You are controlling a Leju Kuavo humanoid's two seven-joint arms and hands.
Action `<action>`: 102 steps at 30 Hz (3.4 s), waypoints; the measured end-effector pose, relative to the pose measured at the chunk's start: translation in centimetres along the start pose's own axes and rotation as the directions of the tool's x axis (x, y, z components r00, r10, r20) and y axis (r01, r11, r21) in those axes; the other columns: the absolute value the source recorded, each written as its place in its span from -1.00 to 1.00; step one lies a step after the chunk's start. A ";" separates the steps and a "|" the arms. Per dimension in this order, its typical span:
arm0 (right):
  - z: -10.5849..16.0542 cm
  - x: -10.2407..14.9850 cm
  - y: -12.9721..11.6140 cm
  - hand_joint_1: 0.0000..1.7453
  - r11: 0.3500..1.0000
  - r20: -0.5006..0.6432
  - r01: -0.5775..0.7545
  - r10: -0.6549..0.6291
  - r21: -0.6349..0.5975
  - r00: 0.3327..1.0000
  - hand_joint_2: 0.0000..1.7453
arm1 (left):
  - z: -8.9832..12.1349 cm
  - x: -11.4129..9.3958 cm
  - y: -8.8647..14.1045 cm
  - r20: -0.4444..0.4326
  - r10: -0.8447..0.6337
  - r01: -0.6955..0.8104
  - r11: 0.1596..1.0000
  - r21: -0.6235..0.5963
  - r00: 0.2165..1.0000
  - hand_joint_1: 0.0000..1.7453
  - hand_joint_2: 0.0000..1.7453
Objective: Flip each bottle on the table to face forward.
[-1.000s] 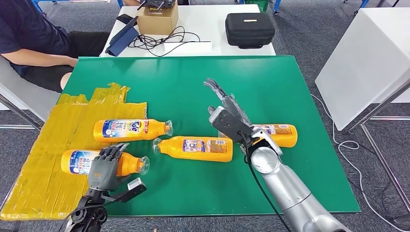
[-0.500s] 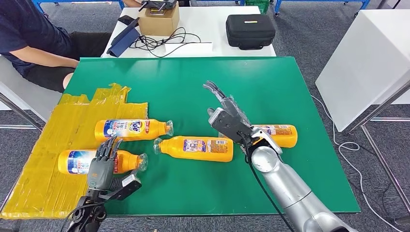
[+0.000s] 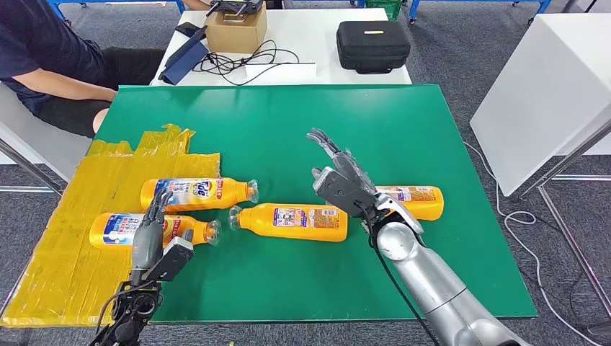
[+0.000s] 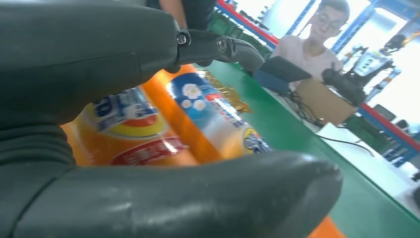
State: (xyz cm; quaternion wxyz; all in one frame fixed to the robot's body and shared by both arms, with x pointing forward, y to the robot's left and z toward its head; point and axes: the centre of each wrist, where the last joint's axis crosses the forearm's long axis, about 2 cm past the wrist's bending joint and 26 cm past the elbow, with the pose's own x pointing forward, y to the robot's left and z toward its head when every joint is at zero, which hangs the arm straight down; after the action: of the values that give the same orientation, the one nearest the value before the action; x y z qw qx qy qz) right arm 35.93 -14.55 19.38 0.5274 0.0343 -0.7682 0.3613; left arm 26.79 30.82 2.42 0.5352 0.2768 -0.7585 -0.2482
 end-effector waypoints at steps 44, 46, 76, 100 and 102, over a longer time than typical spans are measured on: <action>-0.7 -4.3 10.4 1.00 0.718 -0.325 -0.470 0.670 0.514 0.667 1.00 | -13.6 11.2 8.1 0.467 0.361 -0.520 0.810 0.272 0.807 -1.00 -1.00; -0.8 -4.4 10.4 1.00 0.712 -0.325 -0.473 0.676 0.519 0.661 1.00 | -13.7 11.2 8.1 0.466 0.365 -0.523 0.807 0.272 0.806 -1.00 -1.00; -1.0 -0.6 4.7 1.00 0.980 -0.271 -0.196 0.201 0.046 0.942 1.00 | -11.7 10.1 6.4 0.290 0.786 -0.823 0.569 0.009 0.546 -1.00 1.00; -6.8 6.9 0.2 1.00 0.988 0.012 -0.012 0.014 -0.156 1.000 1.00 | -7.6 10.9 5.2 0.218 0.921 -0.940 0.339 -0.046 0.321 -1.00 1.00; -7.3 7.1 0.7 1.00 0.990 0.005 -0.011 0.012 -0.138 1.000 1.00 | -7.6 11.0 5.2 0.218 0.922 -0.941 0.337 -0.044 0.320 -1.00 1.00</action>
State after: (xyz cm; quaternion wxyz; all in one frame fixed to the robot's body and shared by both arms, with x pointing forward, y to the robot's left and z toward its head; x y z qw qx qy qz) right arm 38.20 -7.44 26.30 0.5241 -0.0054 -0.7931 0.3102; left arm 30.20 26.43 15.61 0.4864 -0.2120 -0.8402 0.1122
